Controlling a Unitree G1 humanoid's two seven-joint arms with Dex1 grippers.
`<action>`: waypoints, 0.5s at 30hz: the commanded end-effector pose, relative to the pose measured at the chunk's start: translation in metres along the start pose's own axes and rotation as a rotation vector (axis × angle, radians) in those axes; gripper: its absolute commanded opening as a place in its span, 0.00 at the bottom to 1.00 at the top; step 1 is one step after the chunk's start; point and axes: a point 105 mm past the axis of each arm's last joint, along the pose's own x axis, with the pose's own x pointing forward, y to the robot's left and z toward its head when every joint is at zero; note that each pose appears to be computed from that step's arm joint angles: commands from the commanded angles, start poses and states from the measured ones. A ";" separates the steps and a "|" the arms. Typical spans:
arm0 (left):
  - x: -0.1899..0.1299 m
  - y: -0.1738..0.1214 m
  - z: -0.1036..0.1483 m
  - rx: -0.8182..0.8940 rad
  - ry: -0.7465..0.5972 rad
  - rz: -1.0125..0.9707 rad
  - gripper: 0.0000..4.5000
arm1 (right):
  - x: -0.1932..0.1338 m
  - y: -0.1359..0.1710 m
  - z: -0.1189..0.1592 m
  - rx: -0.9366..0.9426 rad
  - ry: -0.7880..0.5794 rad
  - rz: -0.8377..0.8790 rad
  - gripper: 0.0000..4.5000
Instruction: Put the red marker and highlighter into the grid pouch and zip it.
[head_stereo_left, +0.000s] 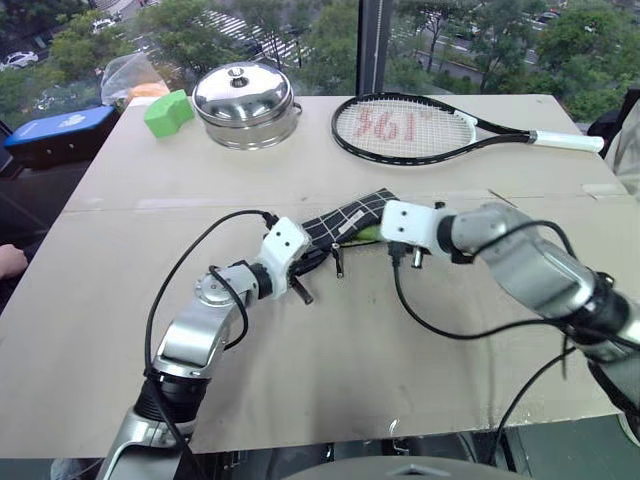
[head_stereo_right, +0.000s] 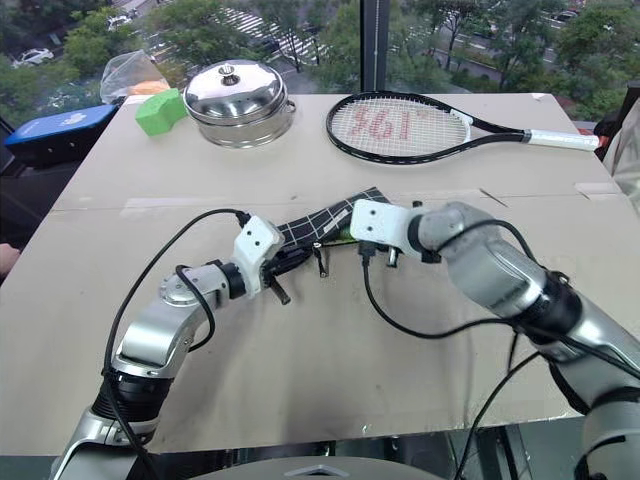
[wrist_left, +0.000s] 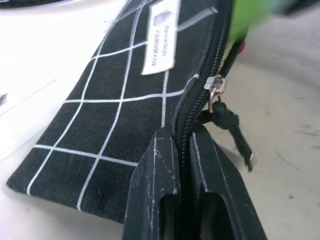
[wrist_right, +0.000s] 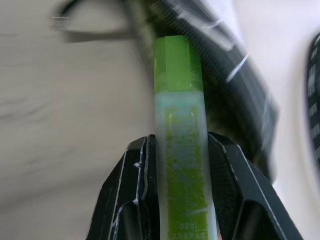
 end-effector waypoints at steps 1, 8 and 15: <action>-0.003 -0.006 0.013 0.042 -0.041 -0.016 0.00 | 0.010 -0.013 0.007 -0.125 0.014 -0.017 0.17; -0.003 -0.012 0.013 0.035 -0.049 -0.024 0.00 | 0.041 -0.015 0.036 -0.213 -0.078 0.049 0.48; -0.012 0.005 0.006 -0.026 -0.028 0.053 0.00 | -0.005 -0.020 0.046 0.051 -0.325 0.137 0.88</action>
